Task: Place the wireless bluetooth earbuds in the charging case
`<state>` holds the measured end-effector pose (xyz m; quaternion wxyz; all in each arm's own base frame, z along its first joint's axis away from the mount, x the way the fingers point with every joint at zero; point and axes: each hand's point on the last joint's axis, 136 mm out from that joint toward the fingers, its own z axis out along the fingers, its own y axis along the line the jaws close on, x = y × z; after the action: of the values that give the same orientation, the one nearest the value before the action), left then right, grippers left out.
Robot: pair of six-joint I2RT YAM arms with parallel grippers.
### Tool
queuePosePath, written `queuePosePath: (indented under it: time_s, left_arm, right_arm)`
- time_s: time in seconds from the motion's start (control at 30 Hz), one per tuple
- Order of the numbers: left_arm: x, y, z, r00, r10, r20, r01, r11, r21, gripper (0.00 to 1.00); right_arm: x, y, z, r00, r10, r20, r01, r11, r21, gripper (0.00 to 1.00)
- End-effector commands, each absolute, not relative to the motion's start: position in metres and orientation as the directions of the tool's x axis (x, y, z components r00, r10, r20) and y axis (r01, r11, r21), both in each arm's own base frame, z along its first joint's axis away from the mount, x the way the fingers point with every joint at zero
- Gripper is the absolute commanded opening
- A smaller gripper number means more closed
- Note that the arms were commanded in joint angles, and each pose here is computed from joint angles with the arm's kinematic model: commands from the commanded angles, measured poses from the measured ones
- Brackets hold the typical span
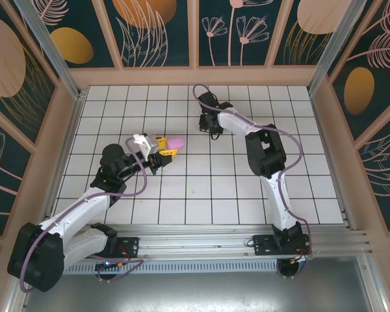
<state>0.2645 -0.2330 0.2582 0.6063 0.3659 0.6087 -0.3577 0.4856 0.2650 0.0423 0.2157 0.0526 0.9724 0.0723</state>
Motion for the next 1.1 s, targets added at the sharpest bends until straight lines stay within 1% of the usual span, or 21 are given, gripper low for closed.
queuePosePath:
  time_s: [0.0, 0.1, 0.23, 0.47, 0.6, 0.67, 0.9, 1.07]
  left_arm:
    - [0.260, -0.231, 0.262, 0.004, 0.000, -1.000, 0.881, 0.473, 0.003, 0.00]
    - [0.261, -0.230, 0.262, 0.001, -0.002, -1.000, 0.880, 0.475, 0.000, 0.00]
    - [0.264, -0.230, 0.265, -0.005, -0.013, -1.000, 0.876, 0.483, -0.011, 0.00]
    - [0.273, -0.233, 0.263, -0.053, -0.031, -0.998, 0.869, 0.491, -0.061, 0.00]
    - [0.278, -0.237, 0.265, -0.069, -0.047, -0.997, 0.875, 0.476, -0.083, 0.00]
    - [0.280, -0.239, 0.265, -0.070, -0.047, -0.996, 0.878, 0.472, -0.084, 0.00]
    - [0.283, -0.242, 0.266, -0.073, -0.041, -0.996, 0.885, 0.459, -0.084, 0.00]
    - [0.281, -0.244, 0.267, -0.079, -0.043, -0.996, 0.892, 0.443, -0.090, 0.00]
  right_arm:
    - [0.468, 0.263, 0.097, -0.868, 0.065, -0.492, 0.018, 0.995, 0.101, 0.17]
    - [0.455, 0.263, 0.117, -0.857, 0.048, -0.514, -0.002, 0.995, 0.096, 0.17]
    - [0.424, 0.268, 0.140, -0.844, 0.015, -0.535, -0.058, 0.991, 0.120, 0.17]
    - [0.343, 0.275, 0.172, -0.832, -0.012, -0.555, -0.188, 0.947, 0.261, 0.17]
    - [0.300, 0.289, 0.198, -0.815, -0.020, -0.580, -0.282, 0.887, 0.365, 0.17]
    - [0.286, 0.297, 0.213, -0.797, -0.026, -0.604, -0.325, 0.860, 0.393, 0.17]
    - [0.261, 0.329, 0.261, -0.751, -0.066, -0.657, -0.453, 0.776, 0.440, 0.17]
    - [0.263, 0.343, 0.269, -0.737, -0.081, -0.671, -0.492, 0.745, 0.451, 0.17]
